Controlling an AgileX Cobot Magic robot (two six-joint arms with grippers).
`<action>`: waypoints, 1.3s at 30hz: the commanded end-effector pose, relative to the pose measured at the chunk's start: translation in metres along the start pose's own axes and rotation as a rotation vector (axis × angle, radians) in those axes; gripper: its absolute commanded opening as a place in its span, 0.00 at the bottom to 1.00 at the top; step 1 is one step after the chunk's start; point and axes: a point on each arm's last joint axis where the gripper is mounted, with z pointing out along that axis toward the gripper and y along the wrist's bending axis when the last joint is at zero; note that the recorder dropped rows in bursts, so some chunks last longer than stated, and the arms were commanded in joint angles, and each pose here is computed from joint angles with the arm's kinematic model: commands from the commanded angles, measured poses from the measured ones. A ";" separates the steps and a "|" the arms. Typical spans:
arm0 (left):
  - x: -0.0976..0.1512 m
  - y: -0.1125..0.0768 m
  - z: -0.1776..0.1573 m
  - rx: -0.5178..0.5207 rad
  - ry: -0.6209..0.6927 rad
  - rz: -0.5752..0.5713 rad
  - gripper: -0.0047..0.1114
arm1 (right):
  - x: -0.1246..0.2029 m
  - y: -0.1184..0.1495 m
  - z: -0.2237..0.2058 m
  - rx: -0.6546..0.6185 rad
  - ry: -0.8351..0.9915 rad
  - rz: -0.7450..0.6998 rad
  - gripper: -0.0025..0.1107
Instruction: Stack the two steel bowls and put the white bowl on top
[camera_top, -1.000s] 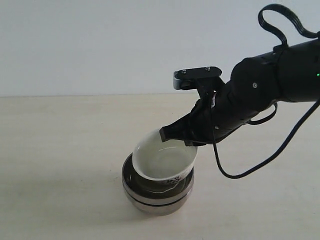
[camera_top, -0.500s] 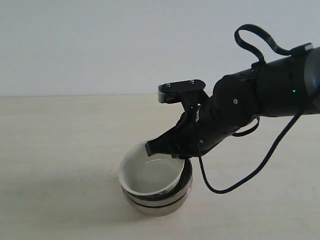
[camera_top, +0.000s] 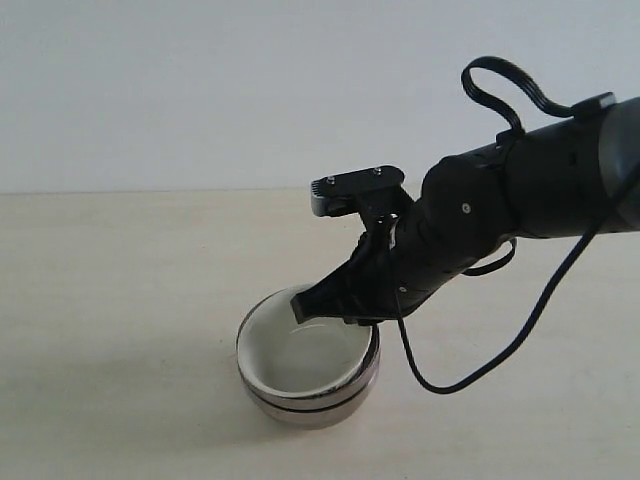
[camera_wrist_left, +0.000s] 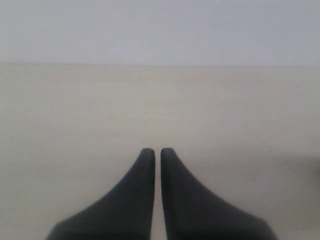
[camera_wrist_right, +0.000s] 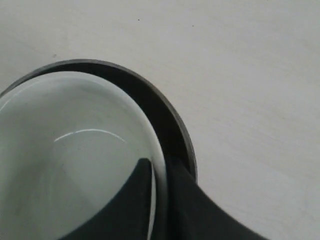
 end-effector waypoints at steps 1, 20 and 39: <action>0.000 0.000 0.000 0.005 -0.007 -0.004 0.07 | 0.000 0.001 -0.001 -0.002 -0.002 -0.013 0.27; 0.000 0.000 0.000 0.005 -0.007 -0.004 0.07 | 0.014 0.044 -0.034 -0.078 0.055 -0.203 0.02; 0.000 0.000 0.000 0.005 -0.007 -0.004 0.07 | 0.033 0.063 -0.012 -0.110 0.054 -0.221 0.02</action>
